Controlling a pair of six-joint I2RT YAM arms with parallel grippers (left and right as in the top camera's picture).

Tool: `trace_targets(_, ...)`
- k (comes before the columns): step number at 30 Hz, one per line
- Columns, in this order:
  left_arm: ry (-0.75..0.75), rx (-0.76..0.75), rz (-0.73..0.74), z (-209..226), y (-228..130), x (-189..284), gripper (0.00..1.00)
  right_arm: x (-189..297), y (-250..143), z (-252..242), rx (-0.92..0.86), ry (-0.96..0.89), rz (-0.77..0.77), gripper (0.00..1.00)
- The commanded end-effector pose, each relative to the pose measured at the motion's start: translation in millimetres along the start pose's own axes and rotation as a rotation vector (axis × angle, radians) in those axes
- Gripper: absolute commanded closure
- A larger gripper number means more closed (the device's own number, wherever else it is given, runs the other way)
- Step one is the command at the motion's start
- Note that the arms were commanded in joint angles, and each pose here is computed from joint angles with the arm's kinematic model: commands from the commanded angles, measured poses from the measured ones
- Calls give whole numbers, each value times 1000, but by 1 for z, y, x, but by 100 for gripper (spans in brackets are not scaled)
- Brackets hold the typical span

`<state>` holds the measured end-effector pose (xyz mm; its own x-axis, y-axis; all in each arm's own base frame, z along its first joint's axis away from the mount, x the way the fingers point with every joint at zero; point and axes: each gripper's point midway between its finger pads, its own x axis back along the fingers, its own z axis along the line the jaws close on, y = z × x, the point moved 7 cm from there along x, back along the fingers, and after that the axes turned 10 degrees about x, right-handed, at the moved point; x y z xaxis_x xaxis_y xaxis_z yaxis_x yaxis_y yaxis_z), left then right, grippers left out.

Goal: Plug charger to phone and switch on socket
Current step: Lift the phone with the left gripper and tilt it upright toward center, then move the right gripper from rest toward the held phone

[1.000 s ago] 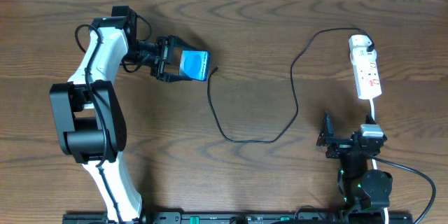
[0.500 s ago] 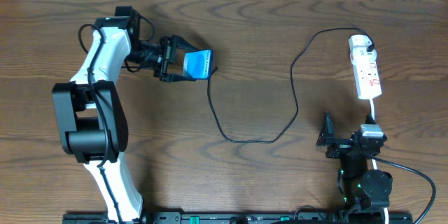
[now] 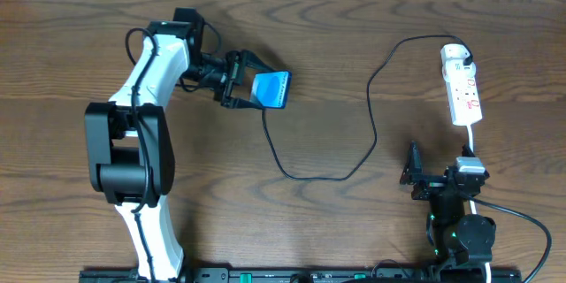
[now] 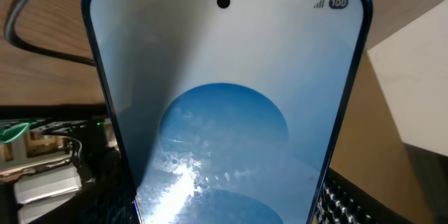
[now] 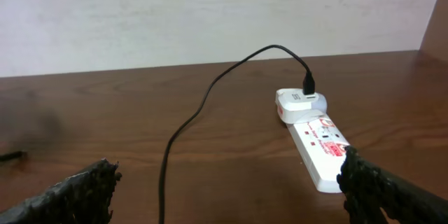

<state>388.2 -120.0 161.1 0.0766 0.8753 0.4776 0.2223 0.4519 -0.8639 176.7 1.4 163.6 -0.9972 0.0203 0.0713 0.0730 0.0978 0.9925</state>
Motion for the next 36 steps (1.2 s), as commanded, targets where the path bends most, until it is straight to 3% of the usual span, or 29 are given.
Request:
trace_targets(1,-1,-29,30,0,-16,-2,36,0,1,3,-44,38,-13,1)
trace_targets(9,3,-32,29,0,-16,-4,36,2,8,16,-47,170,-52,1)
trace_targets(24,3,-42,29,0,-16,-4,36,8,61,12,-76,177,-123,1)
trace_targets(29,3,-43,29,0,-16,-4,36,2,84,11,-65,183,-103,1)
trace_targets(36,3,-47,29,0,-16,-4,36,-16,112,23,16,332,-30,1)
